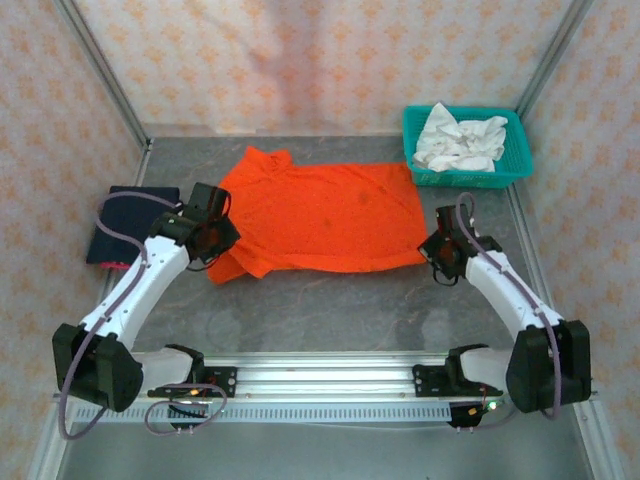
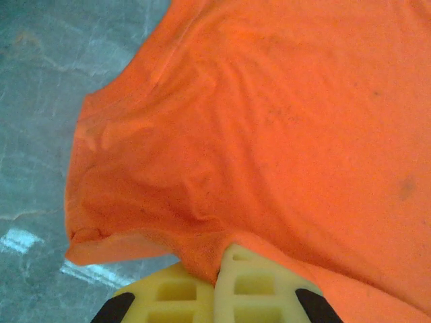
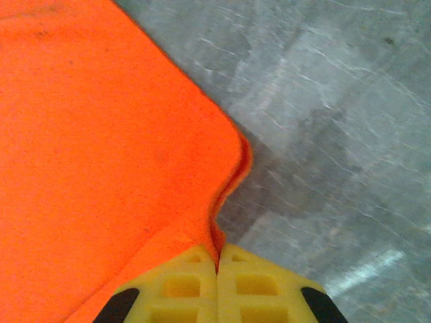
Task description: Fold and stack the t-shirts
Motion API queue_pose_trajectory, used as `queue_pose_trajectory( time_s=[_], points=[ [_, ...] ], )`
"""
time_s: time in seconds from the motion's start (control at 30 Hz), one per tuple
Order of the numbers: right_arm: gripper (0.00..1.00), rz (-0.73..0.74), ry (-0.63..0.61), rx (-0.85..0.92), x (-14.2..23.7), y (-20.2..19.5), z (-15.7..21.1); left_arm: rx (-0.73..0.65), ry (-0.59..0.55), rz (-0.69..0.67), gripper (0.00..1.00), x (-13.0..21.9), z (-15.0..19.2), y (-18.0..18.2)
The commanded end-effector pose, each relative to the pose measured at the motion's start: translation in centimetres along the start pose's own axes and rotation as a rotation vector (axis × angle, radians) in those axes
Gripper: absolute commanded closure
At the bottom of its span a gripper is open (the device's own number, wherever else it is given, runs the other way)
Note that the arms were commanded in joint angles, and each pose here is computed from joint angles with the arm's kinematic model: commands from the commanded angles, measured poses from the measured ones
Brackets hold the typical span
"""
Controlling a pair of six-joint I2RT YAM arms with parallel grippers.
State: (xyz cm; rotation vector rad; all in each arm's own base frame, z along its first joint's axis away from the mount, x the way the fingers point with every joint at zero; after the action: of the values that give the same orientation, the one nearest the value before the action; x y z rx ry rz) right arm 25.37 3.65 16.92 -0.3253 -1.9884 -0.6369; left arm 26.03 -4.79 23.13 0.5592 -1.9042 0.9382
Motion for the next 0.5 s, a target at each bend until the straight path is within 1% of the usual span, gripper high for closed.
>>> queue_pose_trajectory(
  time_s=[0.0,0.17,0.47],
  points=[
    [1.00,-0.028,-0.013,-0.010,0.0,1.2,-1.4,-0.022,-0.046,0.036,1.00,0.3,-1.2,-1.3],
    [1.00,-0.036,-0.018,-0.007,-0.4,2.0,-2.2,-0.049,-0.067,0.050,1.00,0.5,-1.9,-2.2],
    [1.00,-0.035,-0.028,0.022,-0.7,3.1,-3.5,-0.156,-0.089,0.040,1.00,0.3,-3.2,-4.3]
  ],
)
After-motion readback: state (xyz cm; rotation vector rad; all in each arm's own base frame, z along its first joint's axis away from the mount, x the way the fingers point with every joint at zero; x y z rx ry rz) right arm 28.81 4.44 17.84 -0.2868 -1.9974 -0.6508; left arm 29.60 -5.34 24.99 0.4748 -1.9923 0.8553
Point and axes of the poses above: each hand's point on the last joint's axis, 136 mm out from that joint toward the fingers, its own x axis back along the fingers, its own y axis along the line the jaws close on, z = x × y, the point moved 8 cm from there along x, back along the fingers, and after that the axes turned 13 degrees about x, right-handed, at the moved point
